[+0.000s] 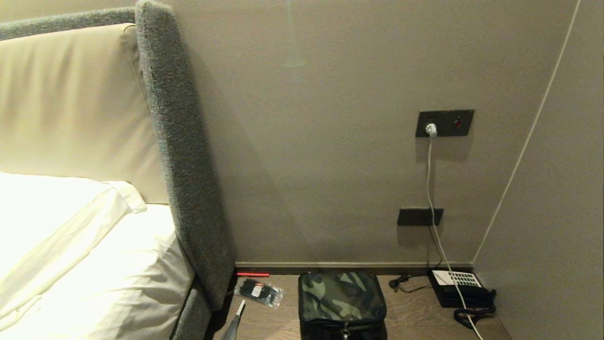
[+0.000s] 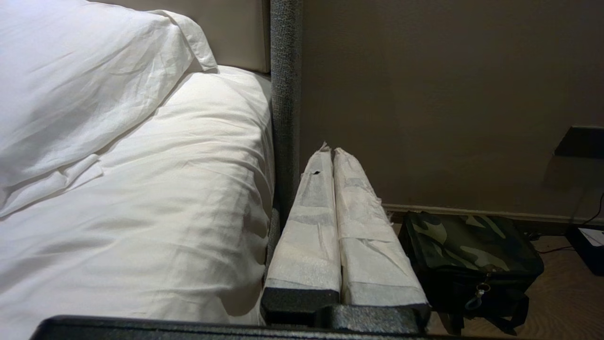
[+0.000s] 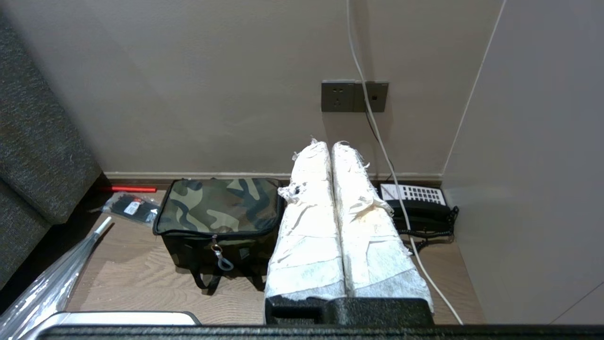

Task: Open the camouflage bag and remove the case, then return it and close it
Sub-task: Open the top of the storage box

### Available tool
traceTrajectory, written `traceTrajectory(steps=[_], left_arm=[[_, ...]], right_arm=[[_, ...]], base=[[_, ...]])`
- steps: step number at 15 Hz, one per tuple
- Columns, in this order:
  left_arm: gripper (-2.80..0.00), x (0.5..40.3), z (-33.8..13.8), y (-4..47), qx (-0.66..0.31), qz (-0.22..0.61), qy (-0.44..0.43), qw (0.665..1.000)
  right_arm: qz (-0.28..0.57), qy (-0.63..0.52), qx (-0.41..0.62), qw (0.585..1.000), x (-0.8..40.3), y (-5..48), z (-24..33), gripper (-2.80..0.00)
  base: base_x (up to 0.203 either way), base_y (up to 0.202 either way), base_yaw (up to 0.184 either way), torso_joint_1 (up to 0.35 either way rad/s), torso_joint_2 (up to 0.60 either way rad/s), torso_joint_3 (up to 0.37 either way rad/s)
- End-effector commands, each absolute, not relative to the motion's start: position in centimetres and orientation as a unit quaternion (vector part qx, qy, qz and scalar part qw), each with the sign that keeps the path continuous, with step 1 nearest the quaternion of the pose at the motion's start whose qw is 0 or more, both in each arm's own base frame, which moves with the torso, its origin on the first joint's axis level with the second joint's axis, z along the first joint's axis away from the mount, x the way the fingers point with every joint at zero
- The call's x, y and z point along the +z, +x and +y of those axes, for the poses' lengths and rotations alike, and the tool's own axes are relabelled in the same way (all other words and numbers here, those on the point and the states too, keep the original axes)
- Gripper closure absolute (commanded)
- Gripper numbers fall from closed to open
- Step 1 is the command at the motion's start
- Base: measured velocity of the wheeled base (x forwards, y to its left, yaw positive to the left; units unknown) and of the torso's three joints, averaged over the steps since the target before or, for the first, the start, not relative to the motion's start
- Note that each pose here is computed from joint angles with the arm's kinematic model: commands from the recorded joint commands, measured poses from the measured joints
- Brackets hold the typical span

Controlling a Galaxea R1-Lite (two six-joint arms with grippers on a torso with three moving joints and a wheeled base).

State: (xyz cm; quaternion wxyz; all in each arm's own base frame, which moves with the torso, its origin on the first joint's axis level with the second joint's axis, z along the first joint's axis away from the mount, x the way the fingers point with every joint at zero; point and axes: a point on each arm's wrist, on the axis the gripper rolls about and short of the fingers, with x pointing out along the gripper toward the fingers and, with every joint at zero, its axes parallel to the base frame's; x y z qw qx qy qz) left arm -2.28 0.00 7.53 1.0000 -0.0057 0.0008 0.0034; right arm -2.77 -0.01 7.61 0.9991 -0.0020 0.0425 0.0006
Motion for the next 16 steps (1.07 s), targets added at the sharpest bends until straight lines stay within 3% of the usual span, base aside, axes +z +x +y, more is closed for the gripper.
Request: traceTrajectory(steps=[1, 9, 16], left_arm=[[0.00, 7.54, 0.00, -2.27, 0.004, 0.002, -0.006, 1.000], [0.00, 7.53, 0.00, -2.27, 0.004, 0.002, -0.007, 1.000], [0.00, 7.49, 0.00, -2.26, 0.004, 0.002, -0.007, 1.000]], right_arm=[[0.043, -0.002, 0.001, 0.999, 7.60, -2.77, -0.01, 0.00], [0.043, -0.002, 0.001, 0.999, 7.61, -2.77, -0.01, 0.00], [0.043, -0.002, 0.001, 0.999, 7.60, -2.77, -0.01, 0.00]], base=[[0.000, 0.000, 0.000, 0.000, 0.00, 0.000], [0.000, 0.000, 0.000, 0.000, 0.00, -0.008], [0.000, 0.000, 0.000, 0.003, 0.00, -0.177]])
